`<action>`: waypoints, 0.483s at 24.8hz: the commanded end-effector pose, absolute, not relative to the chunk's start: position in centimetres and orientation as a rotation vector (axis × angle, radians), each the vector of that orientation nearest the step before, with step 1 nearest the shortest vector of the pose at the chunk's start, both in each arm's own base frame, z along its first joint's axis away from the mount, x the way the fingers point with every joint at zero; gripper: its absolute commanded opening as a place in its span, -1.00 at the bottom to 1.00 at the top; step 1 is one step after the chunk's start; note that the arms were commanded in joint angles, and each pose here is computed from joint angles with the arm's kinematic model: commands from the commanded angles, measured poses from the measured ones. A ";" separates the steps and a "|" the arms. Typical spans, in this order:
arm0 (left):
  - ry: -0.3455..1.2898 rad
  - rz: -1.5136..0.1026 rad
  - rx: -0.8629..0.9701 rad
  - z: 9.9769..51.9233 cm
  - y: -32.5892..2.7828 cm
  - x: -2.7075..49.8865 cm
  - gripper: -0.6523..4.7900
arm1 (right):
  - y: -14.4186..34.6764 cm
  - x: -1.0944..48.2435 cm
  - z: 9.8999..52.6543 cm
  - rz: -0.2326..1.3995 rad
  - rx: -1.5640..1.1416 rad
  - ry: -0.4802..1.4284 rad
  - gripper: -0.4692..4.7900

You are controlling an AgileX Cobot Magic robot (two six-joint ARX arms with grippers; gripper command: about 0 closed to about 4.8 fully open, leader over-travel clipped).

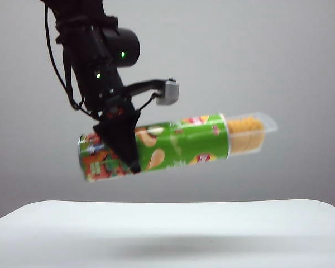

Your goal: Pick up the green tub of chips from the desk, pull out the transparent container with the chips inside partially, and then place the chips back on the desk.

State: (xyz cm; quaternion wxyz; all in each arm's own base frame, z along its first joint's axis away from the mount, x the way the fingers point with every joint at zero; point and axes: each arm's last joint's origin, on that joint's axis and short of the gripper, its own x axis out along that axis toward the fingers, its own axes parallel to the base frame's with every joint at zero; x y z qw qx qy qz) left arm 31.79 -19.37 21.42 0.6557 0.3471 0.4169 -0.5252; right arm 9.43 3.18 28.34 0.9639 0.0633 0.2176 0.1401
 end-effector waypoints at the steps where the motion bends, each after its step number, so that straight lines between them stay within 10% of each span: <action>1: 0.968 -1.195 0.770 20.1 -19.3 32.1 0.32 | 3.7 9.5 27.9 0.259 0.119 0.386 -0.34; 12: 1.080 -1.219 0.762 15.9 -19.4 32.3 0.24 | 4.5 10.4 24.9 0.338 0.128 0.371 -0.34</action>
